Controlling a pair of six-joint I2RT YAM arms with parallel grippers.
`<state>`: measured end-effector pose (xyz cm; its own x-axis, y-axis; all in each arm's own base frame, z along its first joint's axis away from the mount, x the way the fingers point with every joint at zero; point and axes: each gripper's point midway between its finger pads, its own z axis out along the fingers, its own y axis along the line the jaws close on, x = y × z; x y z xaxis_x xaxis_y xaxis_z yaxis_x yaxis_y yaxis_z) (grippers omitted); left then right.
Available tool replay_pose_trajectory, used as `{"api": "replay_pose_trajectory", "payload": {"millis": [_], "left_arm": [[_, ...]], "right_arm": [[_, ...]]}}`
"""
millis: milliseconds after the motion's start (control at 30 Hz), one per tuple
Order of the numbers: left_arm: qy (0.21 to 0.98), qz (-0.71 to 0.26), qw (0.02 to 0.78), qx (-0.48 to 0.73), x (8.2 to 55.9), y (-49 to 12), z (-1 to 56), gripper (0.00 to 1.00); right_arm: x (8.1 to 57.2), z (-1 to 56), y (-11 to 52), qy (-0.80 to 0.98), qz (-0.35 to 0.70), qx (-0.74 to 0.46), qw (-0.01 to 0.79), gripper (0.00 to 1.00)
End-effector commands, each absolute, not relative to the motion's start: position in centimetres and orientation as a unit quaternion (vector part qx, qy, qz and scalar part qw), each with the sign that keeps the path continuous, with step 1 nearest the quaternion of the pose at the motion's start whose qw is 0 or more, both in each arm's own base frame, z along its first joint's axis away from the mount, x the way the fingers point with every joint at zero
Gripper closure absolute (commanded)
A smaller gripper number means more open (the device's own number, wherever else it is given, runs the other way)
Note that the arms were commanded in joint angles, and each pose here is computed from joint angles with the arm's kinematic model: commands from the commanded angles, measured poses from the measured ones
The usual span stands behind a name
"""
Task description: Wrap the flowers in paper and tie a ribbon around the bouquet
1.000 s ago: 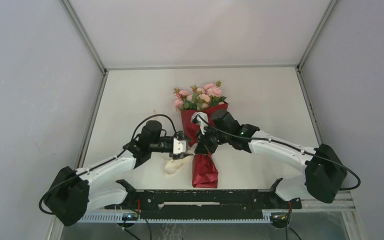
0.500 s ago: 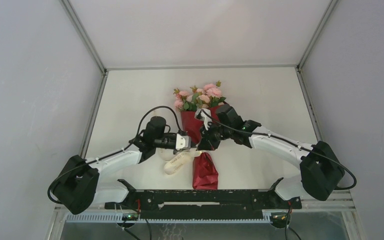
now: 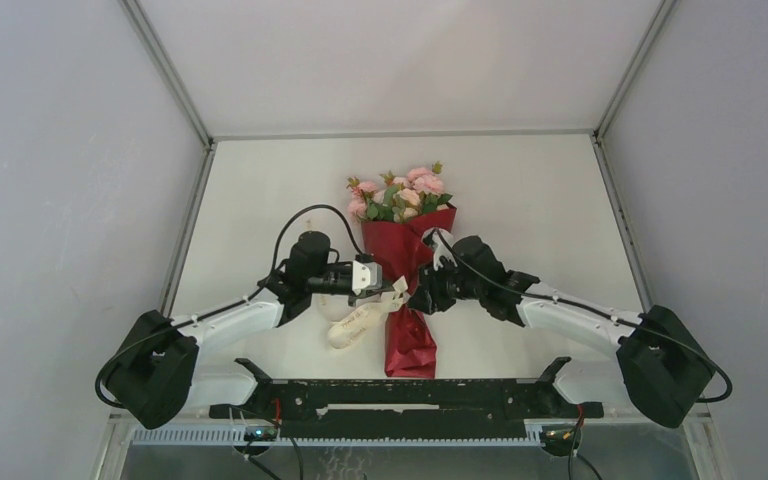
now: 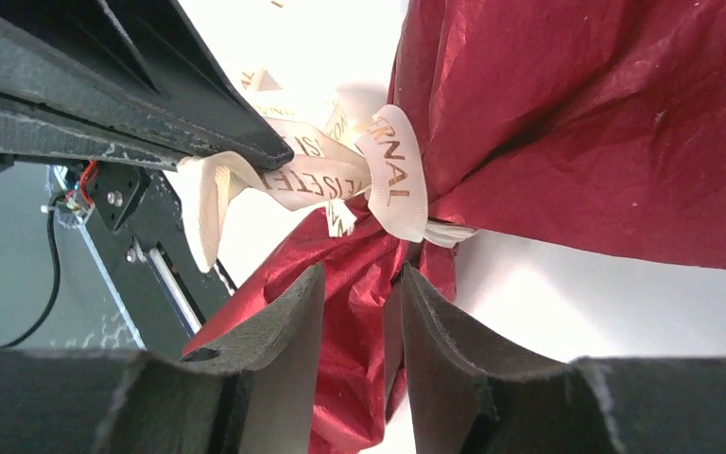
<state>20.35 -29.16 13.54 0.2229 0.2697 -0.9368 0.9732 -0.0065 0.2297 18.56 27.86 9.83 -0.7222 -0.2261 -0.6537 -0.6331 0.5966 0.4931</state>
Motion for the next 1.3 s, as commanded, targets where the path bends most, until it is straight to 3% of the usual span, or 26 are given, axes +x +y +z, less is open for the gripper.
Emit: {"api": "replay_pose_trajectory", "payload": {"millis": [0, 167, 600, 833, 1267], "left_arm": [[0.493, -0.357, 0.513, 0.605, 20.8, -29.4, 15.0, 1.0], [0.491, -0.358, 0.514, 0.605, 20.7, -29.4, 15.1, 1.0], [0.493, -0.356, 0.513, 0.606, 20.8, -29.3, 14.9, 1.0], [0.491, -0.357, 0.512, 0.608, 20.7, -29.3, 14.7, 1.0], [0.489, -0.35, 0.511, 0.614, 20.7, -29.1, 14.3, 1.0]], "right_arm": [[20.5, 12.2, 30.3, 0.829, 0.416, -0.193, 0.321, 0.56], [20.9, 12.0, 31.3, 0.822, 0.432, -0.192, 0.318, 0.56], [19.7, 10.4, 31.9, 0.829, 0.438, -0.201, 0.282, 0.66], [18.9, 10.5, 31.7, 0.834, 0.425, -0.21, 0.282, 0.9], [17.2, 10.3, 29.6, 0.851, 0.401, -0.199, 0.274, 0.91]]}}
